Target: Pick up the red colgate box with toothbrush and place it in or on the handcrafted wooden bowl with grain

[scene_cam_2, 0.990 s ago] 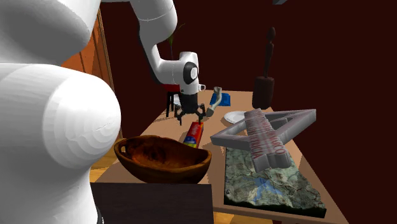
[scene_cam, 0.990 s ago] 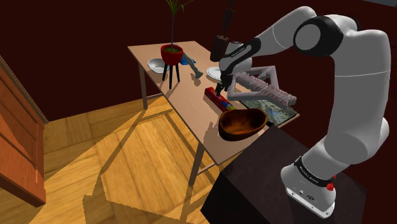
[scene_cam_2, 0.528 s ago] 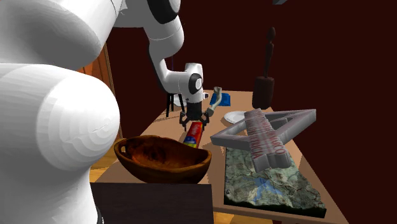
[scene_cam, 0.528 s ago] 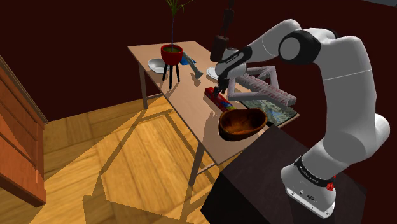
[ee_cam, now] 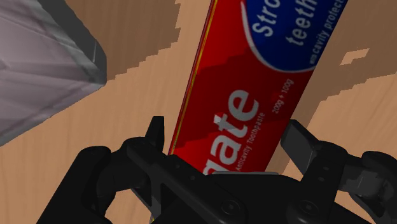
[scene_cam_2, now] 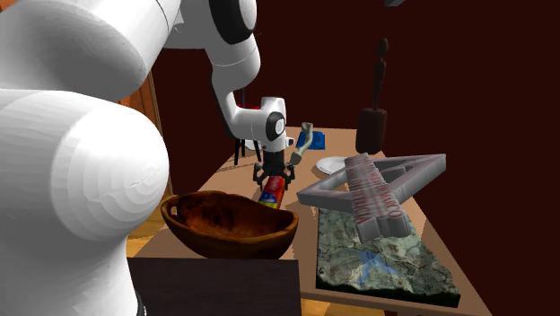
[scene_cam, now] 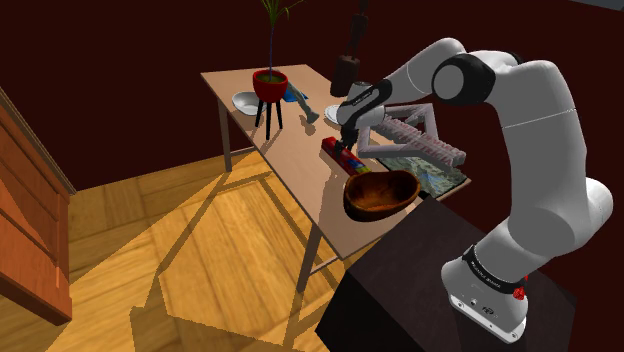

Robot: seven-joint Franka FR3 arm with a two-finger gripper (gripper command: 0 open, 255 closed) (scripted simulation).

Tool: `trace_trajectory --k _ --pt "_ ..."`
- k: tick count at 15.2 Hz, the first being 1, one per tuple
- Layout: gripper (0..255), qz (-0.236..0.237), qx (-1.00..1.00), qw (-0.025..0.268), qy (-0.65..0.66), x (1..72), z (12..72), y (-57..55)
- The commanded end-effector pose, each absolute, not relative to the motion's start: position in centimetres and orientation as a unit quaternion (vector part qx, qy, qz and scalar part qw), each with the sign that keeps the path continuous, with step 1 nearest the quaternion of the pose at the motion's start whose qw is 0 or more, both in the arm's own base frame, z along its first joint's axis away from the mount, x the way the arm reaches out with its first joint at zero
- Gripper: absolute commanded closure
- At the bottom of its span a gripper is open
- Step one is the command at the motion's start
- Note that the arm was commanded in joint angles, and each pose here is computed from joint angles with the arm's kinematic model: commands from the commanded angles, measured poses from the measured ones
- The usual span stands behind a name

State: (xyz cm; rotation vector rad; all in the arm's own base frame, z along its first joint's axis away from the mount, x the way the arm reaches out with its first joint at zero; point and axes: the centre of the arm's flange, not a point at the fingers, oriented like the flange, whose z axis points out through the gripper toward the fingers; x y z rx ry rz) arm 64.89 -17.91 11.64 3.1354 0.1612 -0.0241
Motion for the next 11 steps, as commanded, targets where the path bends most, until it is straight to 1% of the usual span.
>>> trace_trajectory --k 1,3,4,11 --pt "0 -0.008 0.999 0.001 0.051 64.91 11.6 -17.91" --pt "0 -0.008 0.999 0.001 0.051 64.91 11.6 -17.91" --pt "255 -0.008 0.999 0.001 0.051 64.91 11.6 -17.91" --pt "255 -0.008 0.999 0.001 0.051 64.93 11.61 -17.91"
